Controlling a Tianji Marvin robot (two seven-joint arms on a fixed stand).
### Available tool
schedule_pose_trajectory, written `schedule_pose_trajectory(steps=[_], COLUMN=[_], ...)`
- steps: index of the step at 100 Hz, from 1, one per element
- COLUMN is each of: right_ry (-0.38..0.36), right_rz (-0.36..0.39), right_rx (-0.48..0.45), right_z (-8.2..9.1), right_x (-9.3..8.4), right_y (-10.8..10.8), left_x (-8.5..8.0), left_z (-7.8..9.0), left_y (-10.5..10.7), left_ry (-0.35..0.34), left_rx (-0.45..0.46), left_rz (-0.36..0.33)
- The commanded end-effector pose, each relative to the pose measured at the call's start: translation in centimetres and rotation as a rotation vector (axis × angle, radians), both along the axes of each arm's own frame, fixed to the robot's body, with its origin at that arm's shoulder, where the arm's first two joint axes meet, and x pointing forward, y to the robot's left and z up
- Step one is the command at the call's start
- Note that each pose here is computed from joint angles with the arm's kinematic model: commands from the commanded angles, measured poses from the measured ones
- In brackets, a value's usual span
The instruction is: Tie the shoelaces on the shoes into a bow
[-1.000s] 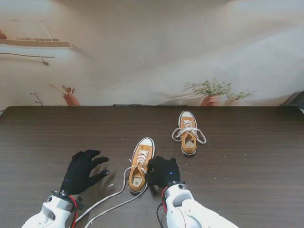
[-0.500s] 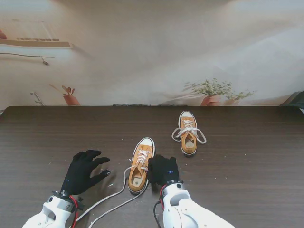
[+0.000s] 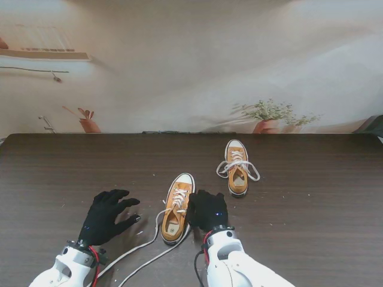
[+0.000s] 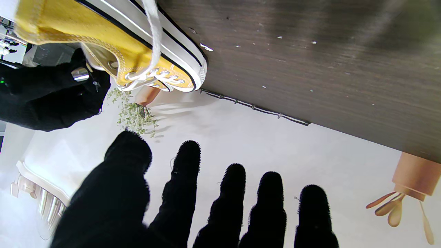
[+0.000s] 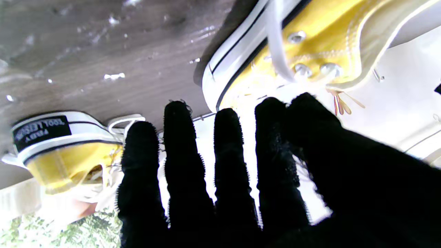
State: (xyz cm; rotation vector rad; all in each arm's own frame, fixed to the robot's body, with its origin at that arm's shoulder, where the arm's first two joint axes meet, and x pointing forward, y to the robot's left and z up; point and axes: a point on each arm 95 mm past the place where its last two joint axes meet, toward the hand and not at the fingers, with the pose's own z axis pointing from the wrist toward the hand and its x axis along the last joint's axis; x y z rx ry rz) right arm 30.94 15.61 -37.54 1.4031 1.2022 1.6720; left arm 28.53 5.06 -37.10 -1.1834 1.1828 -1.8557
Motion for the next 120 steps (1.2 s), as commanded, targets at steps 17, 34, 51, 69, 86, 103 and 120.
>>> schedule_pose_trajectory(steps=[17,34,51,69,86,103,120], right_ry=[0.008,0.062,0.087,0.107,0.112,0.117,0.079], right_rz=[0.014,0.026,0.032,0.031,0.026,0.005,-0.020], right_rx=[0.001,-0.023,-0.048,-0.057,-0.059,-0.016,0.056], right_z=[0.0,-0.8,-1.4,-2.0,-2.5,-2.7,-2.0], right_x=[-0.5,-0.9,-0.7,-0.4,-0.2,-0.1,0.1], right_y=[-0.4,-0.3,-0.1,0.2,0.7,1.0,0.7], left_x=[0.0,0.0,0.0,0.0,0.0,0.0,0.0], left_z=[0.1,0.0,0.1,0.1,0.1,0.1,0.1], left_y=[-0.3,-0.5,-0.5,-0.5,-0.6,-0.6,-0.7], left_ry=[0.008,0.012,0.009,0.008,0.010,0.009,0.007], left_rx=[0.008,0.010,0.009,0.008,0.008,0.007,0.005], left_rz=[-0.015,-0.019,-0.021,-0.021,-0.024,-0.025,-0.026])
